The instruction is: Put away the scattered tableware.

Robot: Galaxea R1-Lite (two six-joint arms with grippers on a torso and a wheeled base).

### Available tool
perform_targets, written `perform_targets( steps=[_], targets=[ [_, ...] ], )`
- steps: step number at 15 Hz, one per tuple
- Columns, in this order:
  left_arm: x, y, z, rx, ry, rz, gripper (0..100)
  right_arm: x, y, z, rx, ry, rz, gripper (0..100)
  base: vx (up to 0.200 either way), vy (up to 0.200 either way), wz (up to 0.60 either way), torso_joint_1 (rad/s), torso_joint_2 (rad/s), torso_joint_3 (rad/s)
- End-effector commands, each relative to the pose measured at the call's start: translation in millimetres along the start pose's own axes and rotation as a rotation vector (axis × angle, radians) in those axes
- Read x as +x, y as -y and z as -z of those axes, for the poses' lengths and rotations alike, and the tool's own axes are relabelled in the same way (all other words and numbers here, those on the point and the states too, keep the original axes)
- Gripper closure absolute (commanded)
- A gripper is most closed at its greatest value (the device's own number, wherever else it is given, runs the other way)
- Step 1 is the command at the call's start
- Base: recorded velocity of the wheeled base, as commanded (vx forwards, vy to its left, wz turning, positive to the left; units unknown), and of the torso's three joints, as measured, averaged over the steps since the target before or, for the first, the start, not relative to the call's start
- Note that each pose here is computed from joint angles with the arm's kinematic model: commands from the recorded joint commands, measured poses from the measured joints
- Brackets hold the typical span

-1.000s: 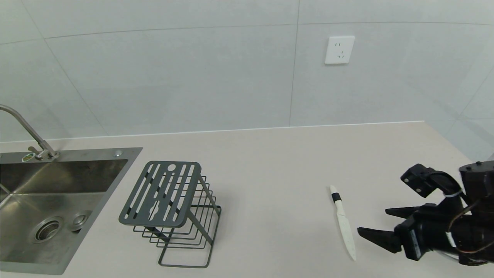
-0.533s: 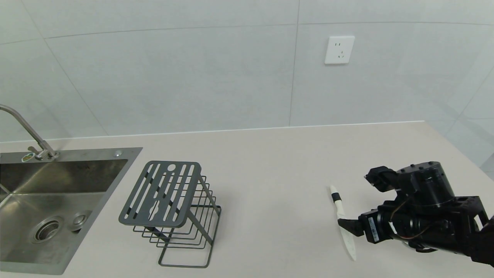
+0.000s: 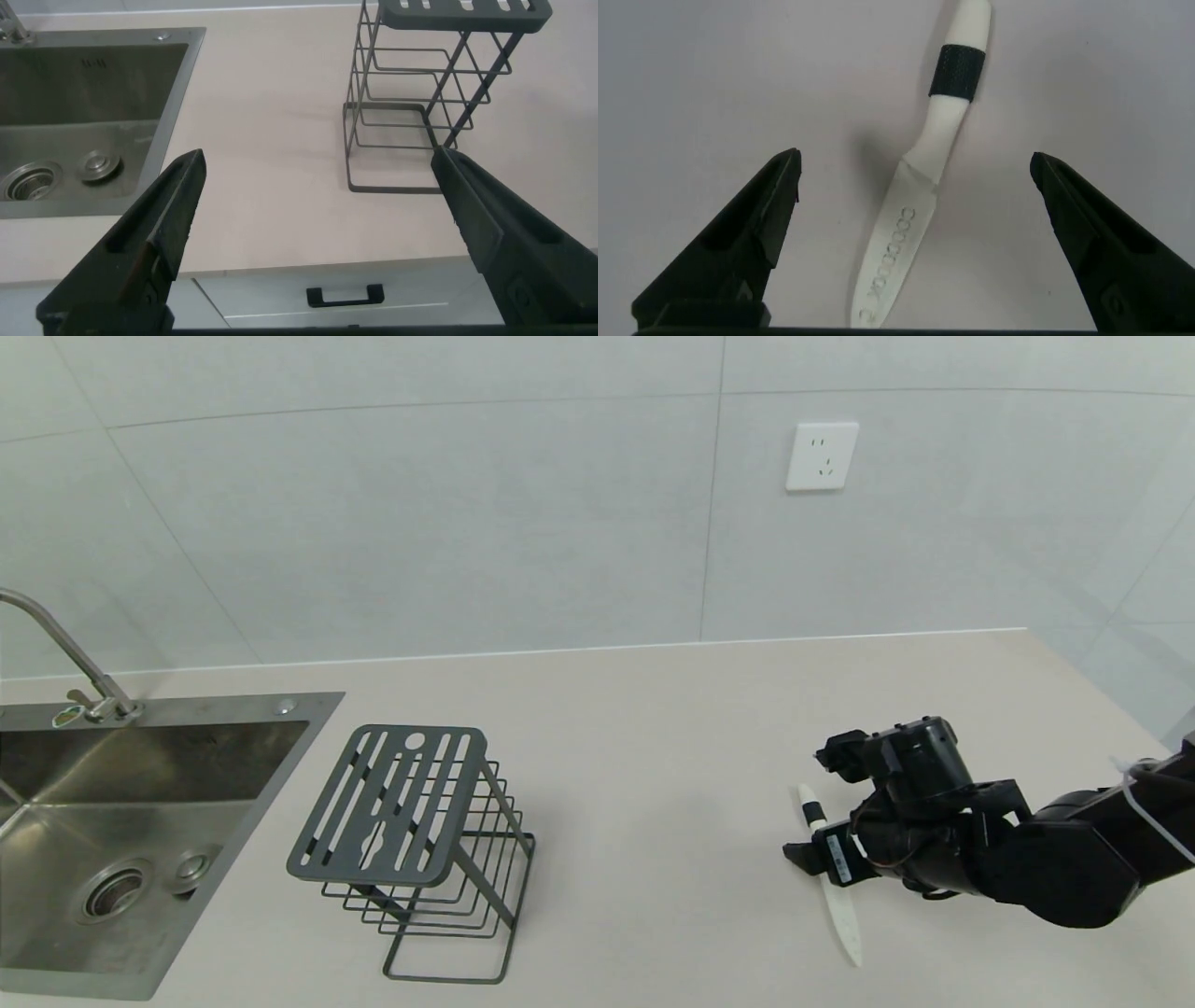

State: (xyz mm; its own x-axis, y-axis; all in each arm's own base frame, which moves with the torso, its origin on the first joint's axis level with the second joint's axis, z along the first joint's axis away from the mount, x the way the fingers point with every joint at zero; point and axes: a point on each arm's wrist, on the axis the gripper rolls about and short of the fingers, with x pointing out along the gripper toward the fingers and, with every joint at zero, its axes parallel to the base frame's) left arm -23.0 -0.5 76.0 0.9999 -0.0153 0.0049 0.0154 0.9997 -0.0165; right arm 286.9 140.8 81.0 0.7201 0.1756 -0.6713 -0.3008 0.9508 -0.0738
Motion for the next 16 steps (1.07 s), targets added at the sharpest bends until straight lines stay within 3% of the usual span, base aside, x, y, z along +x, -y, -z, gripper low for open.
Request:
perform_targets(
  steps=[1,7,14,15,16],
  targets=[
    [0,0.0,0.2,0.0,-0.002,0.0,0,12,-2,7,-0.012,-0.04,0.001,0,0.0,0.0,0.0,0.0,0.0,0.0],
    [0,0.0,0.2,0.0,-0.002,0.0,0,24,-1,6,-0.055,0.006,0.012,0,0.0,0.0,0.0,0.0,0.0,0.0],
    [0,0.0,-0.2,0.0,0.0,0.0,0,22,0,16,-0.056,-0.028,0.022,0,0.0,0.0,0.0,0.0,0.0,0.0],
    [0,0.0,-0.2,0.0,0.0,0.0,0,21,0,18,-0.052,-0.034,0.019,100,0.0,0.0,0.0,0.0,0.0,0.0],
    [0,0.0,0.2,-0.002,-0.002,0.0,0,21,1,22,-0.047,-0.05,0.019,100,0.0,0.0,0.0,0.0,0.0,0.0]
  ],
)
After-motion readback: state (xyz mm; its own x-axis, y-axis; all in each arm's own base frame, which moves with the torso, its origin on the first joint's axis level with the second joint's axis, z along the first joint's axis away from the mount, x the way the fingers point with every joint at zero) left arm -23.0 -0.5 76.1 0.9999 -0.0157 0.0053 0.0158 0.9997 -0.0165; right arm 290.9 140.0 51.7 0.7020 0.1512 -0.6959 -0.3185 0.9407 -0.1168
